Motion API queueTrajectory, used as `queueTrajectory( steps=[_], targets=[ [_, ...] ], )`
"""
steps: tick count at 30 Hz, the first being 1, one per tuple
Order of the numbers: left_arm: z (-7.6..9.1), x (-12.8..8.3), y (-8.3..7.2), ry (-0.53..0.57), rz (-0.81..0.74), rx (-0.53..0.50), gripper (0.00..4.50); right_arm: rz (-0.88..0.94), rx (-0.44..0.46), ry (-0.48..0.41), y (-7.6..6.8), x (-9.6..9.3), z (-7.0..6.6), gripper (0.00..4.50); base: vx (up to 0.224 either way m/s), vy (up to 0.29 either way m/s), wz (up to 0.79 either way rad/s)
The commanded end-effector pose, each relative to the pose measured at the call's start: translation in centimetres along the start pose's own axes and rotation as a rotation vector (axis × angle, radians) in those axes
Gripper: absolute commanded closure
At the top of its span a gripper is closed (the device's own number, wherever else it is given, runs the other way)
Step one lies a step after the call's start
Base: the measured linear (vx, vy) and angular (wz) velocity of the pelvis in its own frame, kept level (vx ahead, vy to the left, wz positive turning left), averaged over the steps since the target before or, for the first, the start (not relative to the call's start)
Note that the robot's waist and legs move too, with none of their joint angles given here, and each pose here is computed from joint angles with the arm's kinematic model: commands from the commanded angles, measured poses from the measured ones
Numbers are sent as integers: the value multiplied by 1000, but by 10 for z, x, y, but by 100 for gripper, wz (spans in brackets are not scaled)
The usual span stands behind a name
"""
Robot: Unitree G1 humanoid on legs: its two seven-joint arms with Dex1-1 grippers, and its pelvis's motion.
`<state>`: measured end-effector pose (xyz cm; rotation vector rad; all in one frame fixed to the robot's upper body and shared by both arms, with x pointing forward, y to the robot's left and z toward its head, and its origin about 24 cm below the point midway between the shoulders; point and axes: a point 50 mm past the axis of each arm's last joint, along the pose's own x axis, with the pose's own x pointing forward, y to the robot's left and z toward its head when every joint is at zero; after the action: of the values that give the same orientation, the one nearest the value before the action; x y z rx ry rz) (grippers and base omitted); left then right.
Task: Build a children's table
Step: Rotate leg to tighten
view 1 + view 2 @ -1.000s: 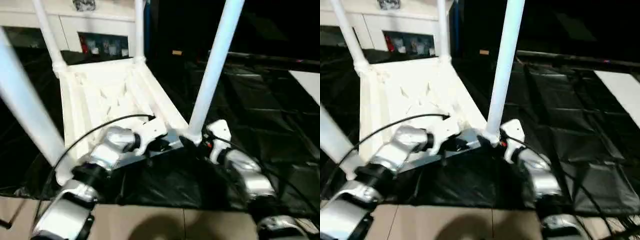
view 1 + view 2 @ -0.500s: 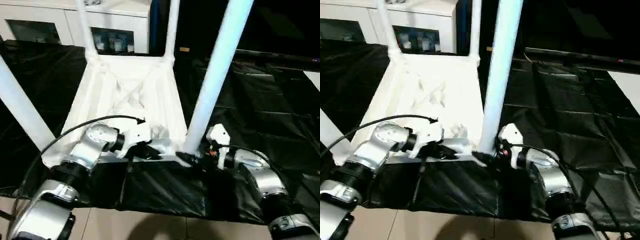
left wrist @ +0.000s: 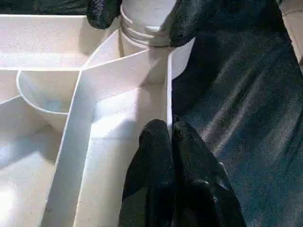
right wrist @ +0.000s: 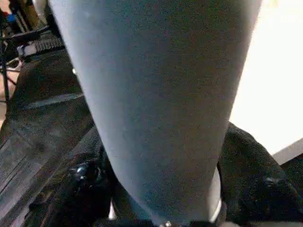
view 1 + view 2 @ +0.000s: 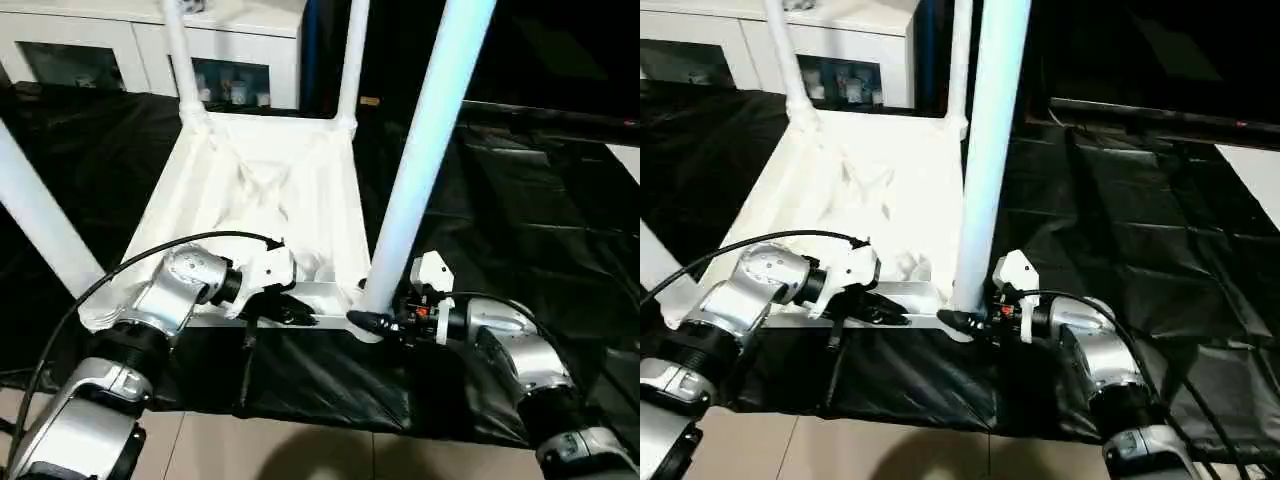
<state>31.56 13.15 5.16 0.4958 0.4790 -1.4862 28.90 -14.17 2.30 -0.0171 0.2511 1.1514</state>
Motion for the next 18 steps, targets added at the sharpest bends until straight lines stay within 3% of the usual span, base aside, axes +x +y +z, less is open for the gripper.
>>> queueTrajectory(
  steps=[1, 5, 11, 14, 18],
  targets=[
    [-7, 23, -2, 49, 62, -80, 450, -99, 30, -31, 2, 9, -3, 182, 0, 0, 0],
    [1, 42, 0, 23, 142, -122, 450, -262, 68, -40, -2, 17, -10, 193, 0, 0, 0],
    [20, 85, -10, -17, 187, -164, 450, -471, 126, -36, 3, 43, -19, 195, 0, 0, 0],
    [25, 97, -11, 10, 224, -156, 450, -535, 147, -17, 5, 66, -14, 195, 0, 0, 0],
    [22, 90, -9, 12, 223, -149, 450, -510, 114, -72, 4, 68, -3, 195, 0, 0, 0]
  ],
)
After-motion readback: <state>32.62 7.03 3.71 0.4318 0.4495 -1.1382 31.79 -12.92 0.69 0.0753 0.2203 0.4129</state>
